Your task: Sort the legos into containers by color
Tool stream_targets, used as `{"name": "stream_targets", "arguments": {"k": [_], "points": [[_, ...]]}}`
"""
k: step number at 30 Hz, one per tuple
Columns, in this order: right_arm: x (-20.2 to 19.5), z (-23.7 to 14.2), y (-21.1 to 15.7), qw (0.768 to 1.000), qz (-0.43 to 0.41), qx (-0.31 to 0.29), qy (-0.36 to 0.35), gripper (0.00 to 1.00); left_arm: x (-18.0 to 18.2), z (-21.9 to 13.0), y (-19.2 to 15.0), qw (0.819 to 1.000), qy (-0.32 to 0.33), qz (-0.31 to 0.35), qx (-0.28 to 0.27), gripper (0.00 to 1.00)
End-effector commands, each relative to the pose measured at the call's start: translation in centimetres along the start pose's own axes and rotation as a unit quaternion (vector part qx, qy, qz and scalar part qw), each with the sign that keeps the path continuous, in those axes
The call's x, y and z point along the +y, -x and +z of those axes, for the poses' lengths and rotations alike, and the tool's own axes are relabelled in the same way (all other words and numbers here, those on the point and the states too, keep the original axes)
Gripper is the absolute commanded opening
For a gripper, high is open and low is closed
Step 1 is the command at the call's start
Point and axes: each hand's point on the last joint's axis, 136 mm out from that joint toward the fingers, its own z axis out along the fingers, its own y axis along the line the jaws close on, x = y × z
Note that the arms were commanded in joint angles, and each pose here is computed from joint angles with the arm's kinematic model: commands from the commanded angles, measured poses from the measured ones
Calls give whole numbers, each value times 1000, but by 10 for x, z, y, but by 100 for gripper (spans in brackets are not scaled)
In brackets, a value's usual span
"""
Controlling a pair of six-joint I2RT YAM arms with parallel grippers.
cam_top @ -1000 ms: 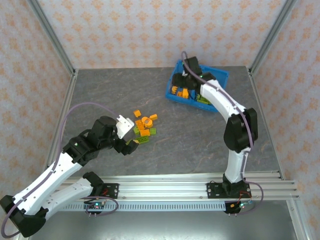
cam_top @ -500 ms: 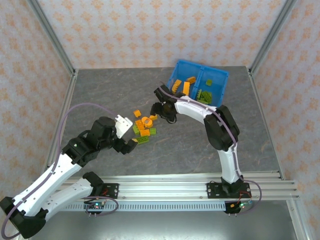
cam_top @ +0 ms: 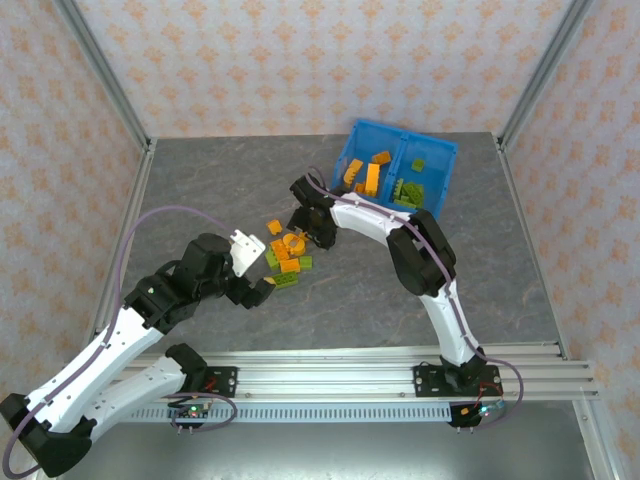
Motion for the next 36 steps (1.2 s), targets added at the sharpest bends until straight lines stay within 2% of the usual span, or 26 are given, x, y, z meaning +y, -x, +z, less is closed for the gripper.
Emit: {"name": "stream_targets", "arguments": {"k": [1,6,12,16,20,25,31,36], "points": [[-20,15,-2,999,30,-6,-40,70,7,0,-2,1000,19,-4,-5,100],[-30,15,1,998,28,-21,-56,43,8,0,-2,1000,20,-4,-6,100],[-37,0,9,996,6,-53,-64,24,7,-1,-2,1000,19,-3,-6,100],[-31,-25,22,993,-49,-86,-57,10,-3,-2,2,1000,-10,1,-18,100],[-16,-66,36,986,-107,-127,-29,7,-12,-6,6,999,-37,6,-35,100],[-1,-119,68,974,-149,-171,23,5,-10,-9,8,999,-31,6,-43,100],[-6,-166,156,952,-176,-251,17,5,-9,-10,8,999,-27,5,-42,100],[-14,-156,233,949,-157,-275,2,6,-7,-11,7,999,-22,5,-41,100]]}}
